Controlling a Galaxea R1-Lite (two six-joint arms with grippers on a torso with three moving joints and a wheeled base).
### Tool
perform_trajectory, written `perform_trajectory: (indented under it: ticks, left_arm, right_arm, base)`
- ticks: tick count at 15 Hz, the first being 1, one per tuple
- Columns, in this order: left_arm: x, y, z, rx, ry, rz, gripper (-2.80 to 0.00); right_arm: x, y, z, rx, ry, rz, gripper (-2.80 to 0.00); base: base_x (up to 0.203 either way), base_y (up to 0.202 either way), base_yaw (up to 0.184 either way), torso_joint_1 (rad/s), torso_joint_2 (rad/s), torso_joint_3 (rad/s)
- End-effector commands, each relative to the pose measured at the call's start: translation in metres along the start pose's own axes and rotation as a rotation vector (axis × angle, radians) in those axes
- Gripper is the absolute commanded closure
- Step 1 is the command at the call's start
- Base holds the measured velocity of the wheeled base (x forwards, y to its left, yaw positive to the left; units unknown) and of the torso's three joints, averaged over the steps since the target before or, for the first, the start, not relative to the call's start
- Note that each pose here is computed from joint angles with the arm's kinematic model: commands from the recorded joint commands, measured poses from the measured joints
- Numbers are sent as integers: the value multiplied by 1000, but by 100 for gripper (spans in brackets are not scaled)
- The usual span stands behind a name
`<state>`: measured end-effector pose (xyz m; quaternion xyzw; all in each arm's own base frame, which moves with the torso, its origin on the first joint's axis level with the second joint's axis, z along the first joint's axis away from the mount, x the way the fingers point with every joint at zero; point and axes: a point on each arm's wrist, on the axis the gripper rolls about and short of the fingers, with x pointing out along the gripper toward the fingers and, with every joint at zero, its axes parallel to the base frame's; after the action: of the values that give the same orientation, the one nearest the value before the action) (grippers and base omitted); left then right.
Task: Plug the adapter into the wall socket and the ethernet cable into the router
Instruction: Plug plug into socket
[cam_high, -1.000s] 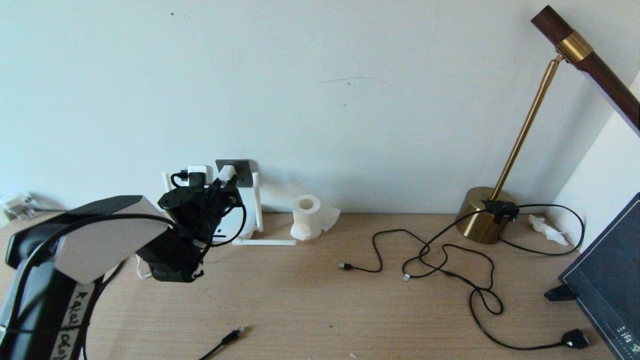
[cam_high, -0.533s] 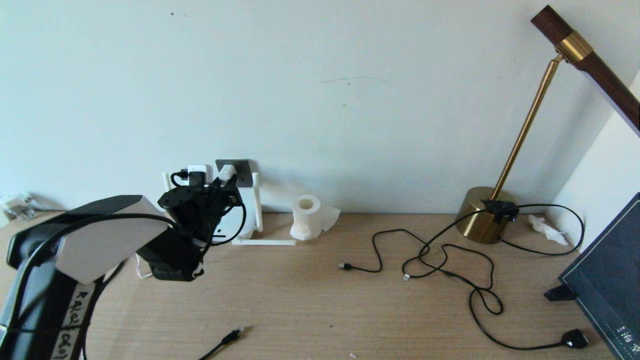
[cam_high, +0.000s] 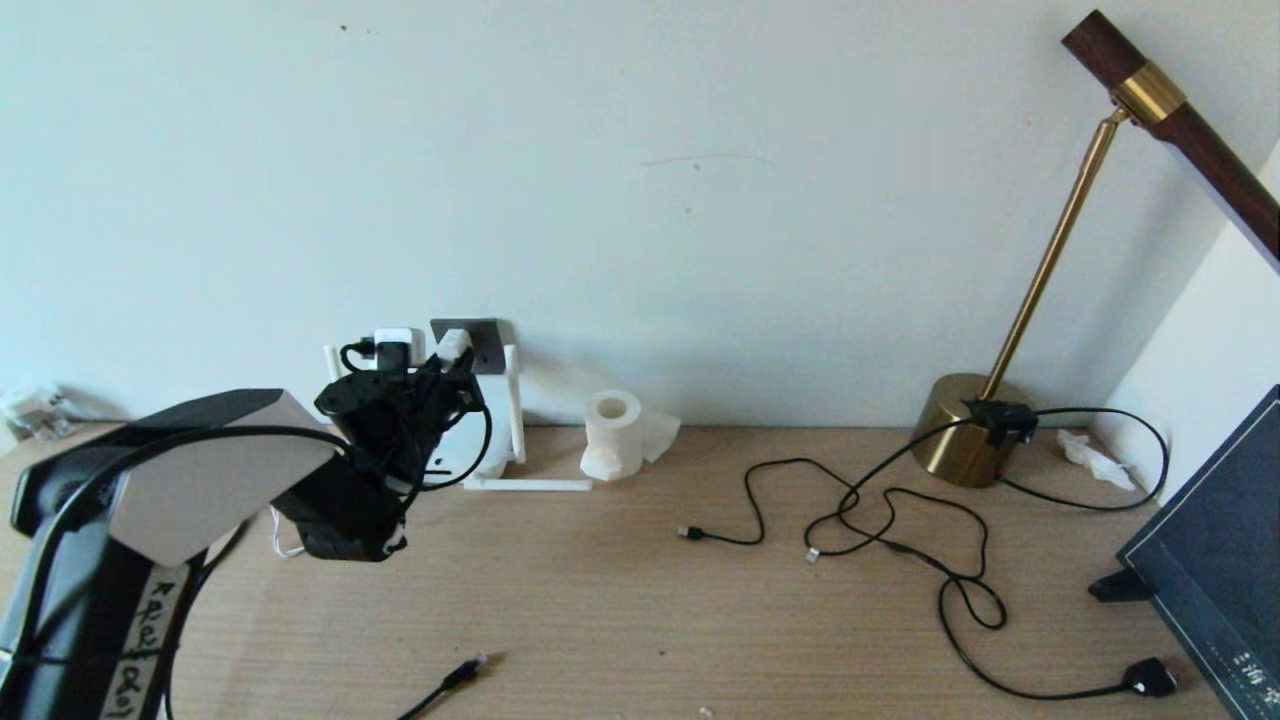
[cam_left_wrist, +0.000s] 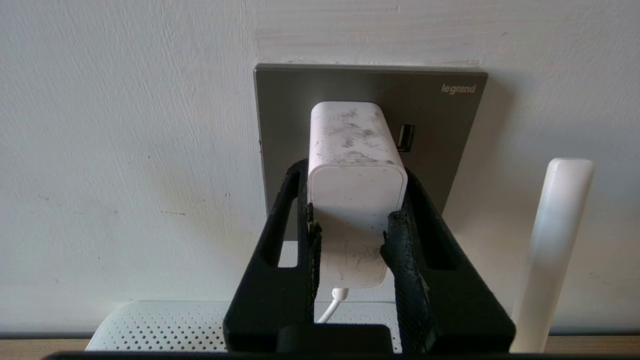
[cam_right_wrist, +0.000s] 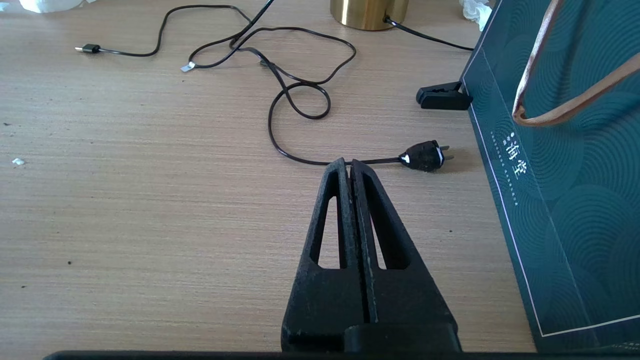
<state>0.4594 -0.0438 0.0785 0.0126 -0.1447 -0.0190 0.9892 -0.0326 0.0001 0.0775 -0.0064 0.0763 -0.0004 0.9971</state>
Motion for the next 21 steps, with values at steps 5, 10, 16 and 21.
perform_trajectory:
  ticks: [5,10,16,21]
  left_arm:
    - [0,0,6,-1,-19,2,0]
    - [0,3,0,2,-8,-11,0]
    - [0,4,-2,2,-6,-10,0]
    - [-1,4,-2,6,-3,-9,0]
  right_arm:
    - [0,0,0,-1,2,0,0]
    - [0,0,0,-1,2,0,0]
    - [0,0,0,-1,2,0,0]
    - [0,0,0,-1,2,0,0]
  base:
    - [0,0,0,0,0,0]
    - [0,0,0,0,0,0]
    - [0,0,0,0,0,0]
    - [0,0,0,0,0,0]
